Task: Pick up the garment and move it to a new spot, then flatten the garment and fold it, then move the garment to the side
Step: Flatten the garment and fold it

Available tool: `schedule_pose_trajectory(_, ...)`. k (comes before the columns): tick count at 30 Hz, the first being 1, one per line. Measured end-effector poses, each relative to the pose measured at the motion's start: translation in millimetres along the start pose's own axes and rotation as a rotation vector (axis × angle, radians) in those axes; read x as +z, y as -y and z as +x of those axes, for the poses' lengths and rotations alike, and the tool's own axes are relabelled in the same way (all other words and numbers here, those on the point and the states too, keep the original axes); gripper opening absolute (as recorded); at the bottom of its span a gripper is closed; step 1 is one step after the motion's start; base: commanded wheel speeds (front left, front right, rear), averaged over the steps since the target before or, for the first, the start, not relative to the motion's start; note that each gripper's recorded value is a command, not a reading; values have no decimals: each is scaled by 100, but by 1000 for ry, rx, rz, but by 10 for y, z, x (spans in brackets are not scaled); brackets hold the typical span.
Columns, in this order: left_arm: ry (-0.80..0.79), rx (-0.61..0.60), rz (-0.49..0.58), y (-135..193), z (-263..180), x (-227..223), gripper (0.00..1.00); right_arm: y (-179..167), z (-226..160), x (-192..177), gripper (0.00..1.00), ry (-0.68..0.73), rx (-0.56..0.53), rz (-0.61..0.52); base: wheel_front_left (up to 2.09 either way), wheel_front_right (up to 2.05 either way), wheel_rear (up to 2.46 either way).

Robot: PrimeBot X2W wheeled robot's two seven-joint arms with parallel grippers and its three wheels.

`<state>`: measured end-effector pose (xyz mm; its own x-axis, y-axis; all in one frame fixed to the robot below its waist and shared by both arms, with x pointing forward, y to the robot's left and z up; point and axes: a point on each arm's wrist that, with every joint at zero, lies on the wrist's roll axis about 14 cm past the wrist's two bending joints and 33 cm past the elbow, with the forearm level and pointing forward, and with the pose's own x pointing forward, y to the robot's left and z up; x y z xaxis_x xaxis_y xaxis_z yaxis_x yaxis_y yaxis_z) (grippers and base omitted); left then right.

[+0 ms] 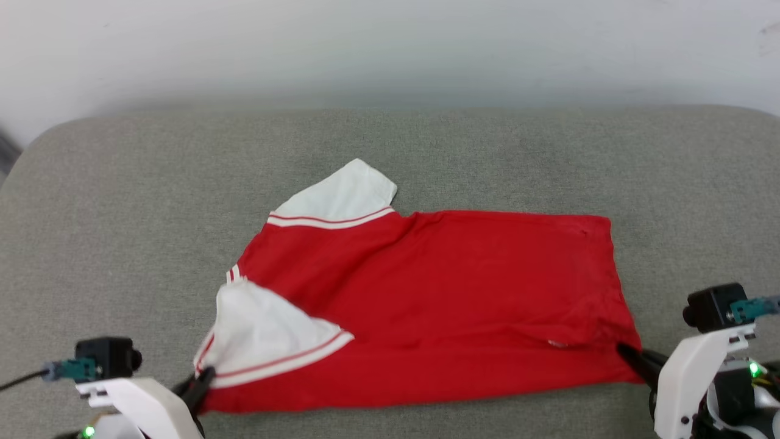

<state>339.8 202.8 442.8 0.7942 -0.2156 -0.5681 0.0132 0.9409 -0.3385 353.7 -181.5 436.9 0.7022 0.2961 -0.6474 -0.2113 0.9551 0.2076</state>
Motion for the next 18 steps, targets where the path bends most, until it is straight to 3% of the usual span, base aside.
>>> schedule_pose_trajectory(5,-104,10,-85,-24,-7,-385,0,9,19,-342,0,-80,-12,65,0,0,0)
schedule_pose_trajectory(6,-115,11,-98,-33,7,-440,0,8,34,-448,8,-107,-15,77,0,0,0)
schedule_pose_trajectory(7,-127,6,-110,-32,20,-499,16,6,52,-530,44,-121,-17,97,0,0,0)
schedule_pose_trajectory(8,-133,2,-121,-28,41,-539,84,1,73,-588,100,-125,-18,115,0,0,0)
schedule_pose_trajectory(9,-129,1,-123,-30,66,-546,100,-4,94,-640,100,-132,-19,121,0,0,0)
schedule_pose_trajectory(13,-47,-6,-86,-34,173,-375,100,-46,135,-570,100,-50,-15,129,0,0,0)
schedule_pose_trajectory(18,115,-16,15,7,219,17,100,-37,9,-80,100,224,-35,87,0,0,0)
